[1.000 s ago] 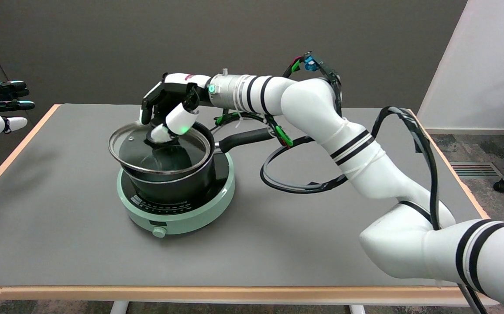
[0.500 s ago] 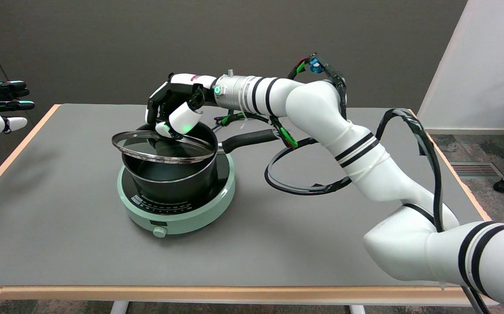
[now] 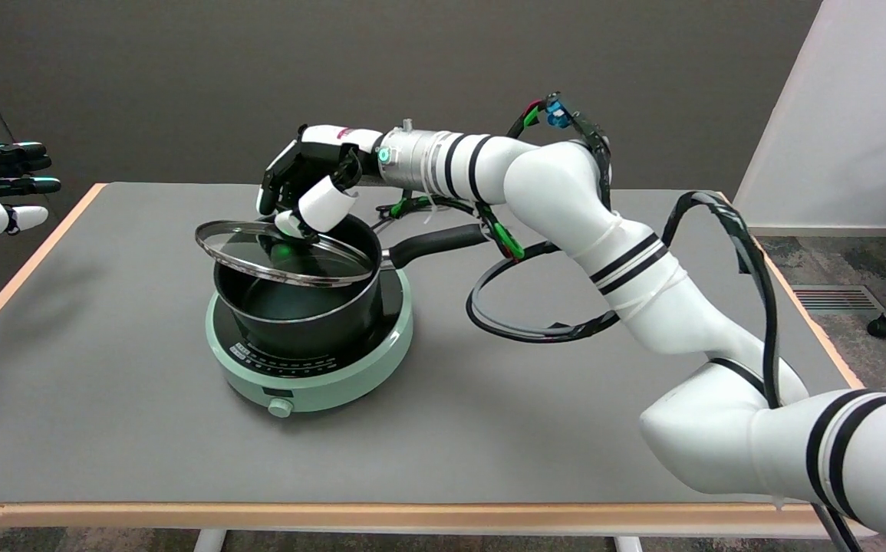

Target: Place the pot lid onto the soup pot.

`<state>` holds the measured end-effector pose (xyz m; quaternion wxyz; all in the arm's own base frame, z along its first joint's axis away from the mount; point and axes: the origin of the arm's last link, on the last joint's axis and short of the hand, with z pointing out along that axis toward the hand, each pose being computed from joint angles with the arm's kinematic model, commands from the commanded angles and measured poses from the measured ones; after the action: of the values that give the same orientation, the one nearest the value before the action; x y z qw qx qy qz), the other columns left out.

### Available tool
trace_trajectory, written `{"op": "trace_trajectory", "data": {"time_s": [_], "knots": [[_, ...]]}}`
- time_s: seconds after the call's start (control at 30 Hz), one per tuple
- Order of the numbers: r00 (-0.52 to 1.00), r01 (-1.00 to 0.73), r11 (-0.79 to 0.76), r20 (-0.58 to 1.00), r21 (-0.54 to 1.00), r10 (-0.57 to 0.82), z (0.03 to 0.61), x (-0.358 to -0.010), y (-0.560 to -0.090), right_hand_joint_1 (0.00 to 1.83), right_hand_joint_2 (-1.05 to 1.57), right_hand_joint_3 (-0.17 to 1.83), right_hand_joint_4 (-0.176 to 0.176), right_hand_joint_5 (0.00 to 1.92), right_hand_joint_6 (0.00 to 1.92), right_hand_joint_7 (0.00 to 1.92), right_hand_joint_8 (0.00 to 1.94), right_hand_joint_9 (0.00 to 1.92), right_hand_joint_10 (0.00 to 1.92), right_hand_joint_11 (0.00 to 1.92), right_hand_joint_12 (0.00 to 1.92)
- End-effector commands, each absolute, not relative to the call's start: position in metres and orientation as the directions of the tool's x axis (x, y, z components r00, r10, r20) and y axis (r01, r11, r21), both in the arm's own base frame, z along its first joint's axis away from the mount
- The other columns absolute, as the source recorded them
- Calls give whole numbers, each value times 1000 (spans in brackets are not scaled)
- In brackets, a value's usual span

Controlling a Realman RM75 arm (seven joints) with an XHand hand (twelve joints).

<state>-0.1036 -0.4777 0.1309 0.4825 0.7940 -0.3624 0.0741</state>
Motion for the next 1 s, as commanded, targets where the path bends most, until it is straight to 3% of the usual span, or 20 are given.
{"op": "trace_trajectory", "data": {"time_s": [0.03, 0.17, 0.3, 0.47, 0.57, 0.73, 1.0], "knots": [[739, -645, -294, 476, 705, -477, 129, -95, -478, 1118, 703, 947, 44, 743, 733, 823, 725, 759, 1158, 188, 1921], [742, -643, -302, 475, 704, -473, 128, -92, -477, 1103, 707, 938, 37, 743, 709, 819, 722, 753, 1177, 142, 1921], [747, -639, -312, 471, 703, -469, 126, -90, -476, 1047, 748, 893, -3, 741, 613, 795, 686, 704, 1228, 57, 1921], [751, -637, -320, 470, 702, -464, 125, -88, -474, 1039, 721, 893, -54, 715, 511, 772, 541, 687, 1044, -1, 1790], [752, -636, -322, 468, 701, -465, 124, -88, -474, 1044, 701, 907, -65, 703, 507, 758, 445, 682, 914, -1, 1731], [751, -636, -322, 468, 701, -465, 124, -88, -473, 1066, 710, 858, -55, 715, 455, 766, 317, 707, 755, -1, 1663], [753, -636, -326, 470, 700, -460, 124, -88, -473, 1072, 702, 863, -52, 715, 452, 753, 296, 714, 720, -1, 1635]]}}
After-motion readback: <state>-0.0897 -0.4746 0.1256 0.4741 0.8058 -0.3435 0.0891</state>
